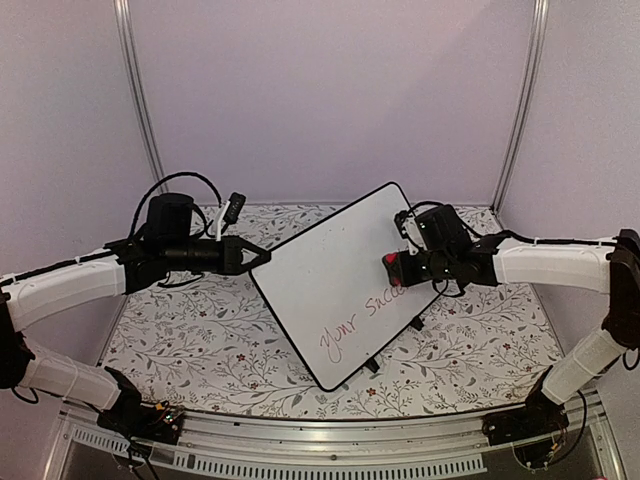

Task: Erase the whiteboard
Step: Erase the whiteboard on the whiteboard stand.

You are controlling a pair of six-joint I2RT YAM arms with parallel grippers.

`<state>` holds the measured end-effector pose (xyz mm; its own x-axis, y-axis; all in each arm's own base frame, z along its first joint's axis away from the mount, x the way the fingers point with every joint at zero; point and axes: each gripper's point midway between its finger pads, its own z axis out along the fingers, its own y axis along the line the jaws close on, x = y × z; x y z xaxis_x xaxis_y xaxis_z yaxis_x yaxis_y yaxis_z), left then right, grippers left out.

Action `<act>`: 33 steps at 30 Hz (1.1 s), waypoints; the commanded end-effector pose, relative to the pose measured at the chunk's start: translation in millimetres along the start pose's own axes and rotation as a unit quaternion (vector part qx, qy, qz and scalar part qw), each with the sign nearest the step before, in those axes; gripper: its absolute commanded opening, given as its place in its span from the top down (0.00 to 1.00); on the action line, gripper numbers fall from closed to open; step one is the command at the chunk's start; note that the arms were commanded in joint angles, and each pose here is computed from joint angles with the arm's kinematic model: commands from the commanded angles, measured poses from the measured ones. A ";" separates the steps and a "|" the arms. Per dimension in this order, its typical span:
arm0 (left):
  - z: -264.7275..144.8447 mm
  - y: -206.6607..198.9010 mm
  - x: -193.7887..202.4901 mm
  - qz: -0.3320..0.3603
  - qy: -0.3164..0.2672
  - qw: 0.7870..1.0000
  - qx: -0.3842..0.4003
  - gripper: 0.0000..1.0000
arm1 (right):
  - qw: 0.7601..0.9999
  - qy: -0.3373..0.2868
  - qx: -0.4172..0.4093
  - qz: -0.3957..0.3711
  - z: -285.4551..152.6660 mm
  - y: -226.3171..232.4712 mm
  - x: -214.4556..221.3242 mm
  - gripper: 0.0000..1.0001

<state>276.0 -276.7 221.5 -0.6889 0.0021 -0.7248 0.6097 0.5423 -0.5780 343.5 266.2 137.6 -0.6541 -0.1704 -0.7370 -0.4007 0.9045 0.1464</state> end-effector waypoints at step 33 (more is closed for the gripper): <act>4.9 -5.6 14.7 0.040 0.025 0.999 0.017 1.00 | 1.000 0.007 0.008 0.014 1.8 -12.4 1.2 0.79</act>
<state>275.7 -277.0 221.9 -0.6885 0.0025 -0.7253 0.6114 0.5398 -0.5785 334.0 246.7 120.7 -0.6937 -0.1566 -0.7030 -0.3601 0.9207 0.1503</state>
